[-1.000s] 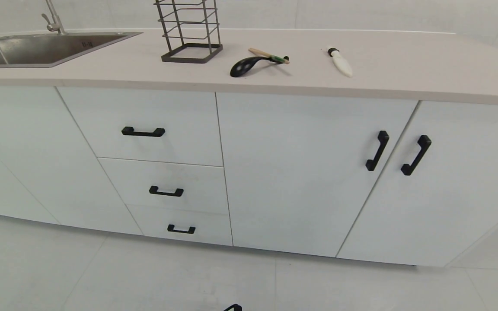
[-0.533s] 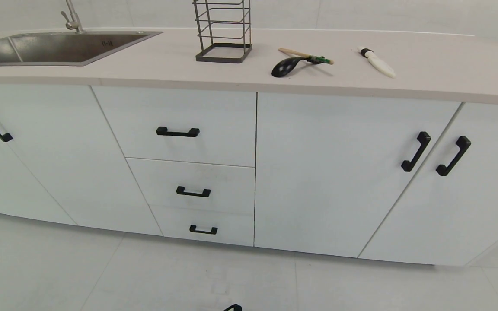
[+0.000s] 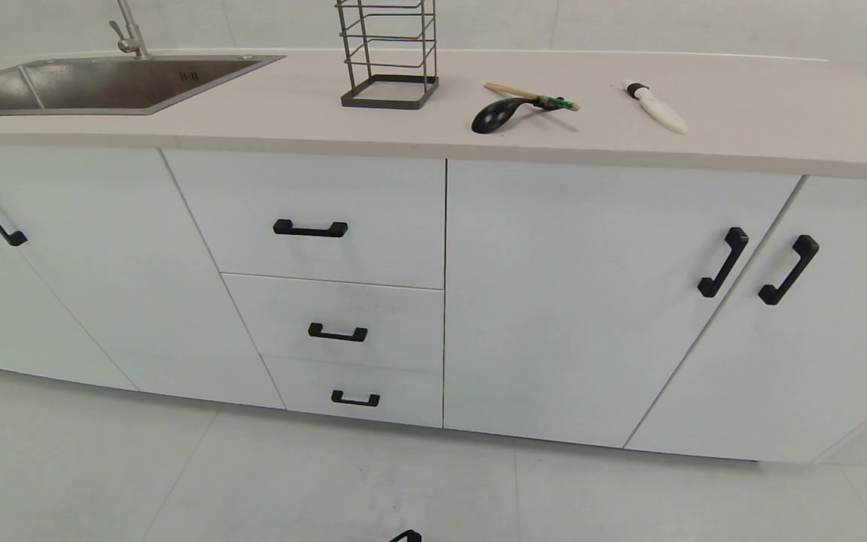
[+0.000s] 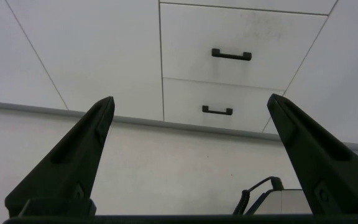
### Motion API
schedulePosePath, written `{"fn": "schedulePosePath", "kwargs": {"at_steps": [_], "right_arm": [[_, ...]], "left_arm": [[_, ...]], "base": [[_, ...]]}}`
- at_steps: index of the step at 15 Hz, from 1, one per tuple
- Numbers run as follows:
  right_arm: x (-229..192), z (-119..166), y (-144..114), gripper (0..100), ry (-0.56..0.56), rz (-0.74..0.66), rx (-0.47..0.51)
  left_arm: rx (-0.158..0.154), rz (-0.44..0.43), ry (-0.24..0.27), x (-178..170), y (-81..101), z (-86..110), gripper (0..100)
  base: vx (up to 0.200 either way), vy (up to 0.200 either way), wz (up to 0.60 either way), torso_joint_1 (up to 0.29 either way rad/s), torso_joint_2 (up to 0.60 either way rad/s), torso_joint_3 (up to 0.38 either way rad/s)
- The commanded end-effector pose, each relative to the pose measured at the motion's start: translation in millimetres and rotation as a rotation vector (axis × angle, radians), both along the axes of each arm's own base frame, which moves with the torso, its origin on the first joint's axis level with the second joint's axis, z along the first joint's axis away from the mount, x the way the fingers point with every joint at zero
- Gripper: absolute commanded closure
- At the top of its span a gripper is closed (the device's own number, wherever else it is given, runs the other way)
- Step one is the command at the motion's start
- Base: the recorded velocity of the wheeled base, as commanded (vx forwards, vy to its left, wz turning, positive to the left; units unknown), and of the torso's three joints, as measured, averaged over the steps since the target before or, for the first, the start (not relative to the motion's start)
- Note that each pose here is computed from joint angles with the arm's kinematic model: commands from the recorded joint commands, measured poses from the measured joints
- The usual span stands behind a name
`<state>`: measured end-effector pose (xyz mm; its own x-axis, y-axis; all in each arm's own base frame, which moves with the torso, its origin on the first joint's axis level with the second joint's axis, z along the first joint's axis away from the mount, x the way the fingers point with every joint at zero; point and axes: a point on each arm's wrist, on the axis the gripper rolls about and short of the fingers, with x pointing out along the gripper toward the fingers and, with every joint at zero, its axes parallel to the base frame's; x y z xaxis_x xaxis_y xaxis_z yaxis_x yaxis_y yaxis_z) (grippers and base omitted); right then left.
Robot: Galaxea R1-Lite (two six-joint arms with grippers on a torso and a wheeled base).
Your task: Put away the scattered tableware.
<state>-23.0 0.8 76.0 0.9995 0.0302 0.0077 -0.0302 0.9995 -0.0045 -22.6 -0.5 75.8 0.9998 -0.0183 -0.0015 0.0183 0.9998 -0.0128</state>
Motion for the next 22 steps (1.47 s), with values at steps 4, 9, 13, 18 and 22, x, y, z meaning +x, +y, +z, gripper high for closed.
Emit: {"fn": "schedulePosePath", "kwargs": {"at_steps": [4, 9, 13, 18, 22], "right_arm": [[0.1, 0.1, 0.0, 100, 0.001, 0.002, -0.002], [0.1, 0.1, 0.0, 100, 0.001, 0.002, -0.002], [0.1, 0.1, 0.0, 100, 0.001, 0.002, -0.002], [0.1, 0.1, 0.0, 100, 0.001, 0.002, -0.002], [0.1, 0.1, 0.0, 100, 0.001, 0.002, -0.002]], "left_arm": [[0.005, -0.002, 0.003, 0.0, 0.0, -0.4, 0], [0.007, -0.002, 0.001, 0.0, 0.0, -0.3, 0], [0.0, -0.005, 0.005, 0.1, -0.1, -0.4, 0], [0.162, -0.092, -0.113, -2.9, -2.3, 15.5, 0], [0.383, -0.253, -0.397, 11.1, -6.5, 150.2, 0]], "base": [[0.1, 0.0, 0.0, 0.0, 0.0, 0.0], [0.0, 0.0, 0.0, 0.0, 0.0, 0.0], [0.0, 0.0, 0.0, 0.0, 0.0, 0.0], [0.0, 0.0, 0.0, 0.0, 0.0, 0.0], [0.0, 0.0, 0.0, 0.0, 0.0, 0.0]]}}
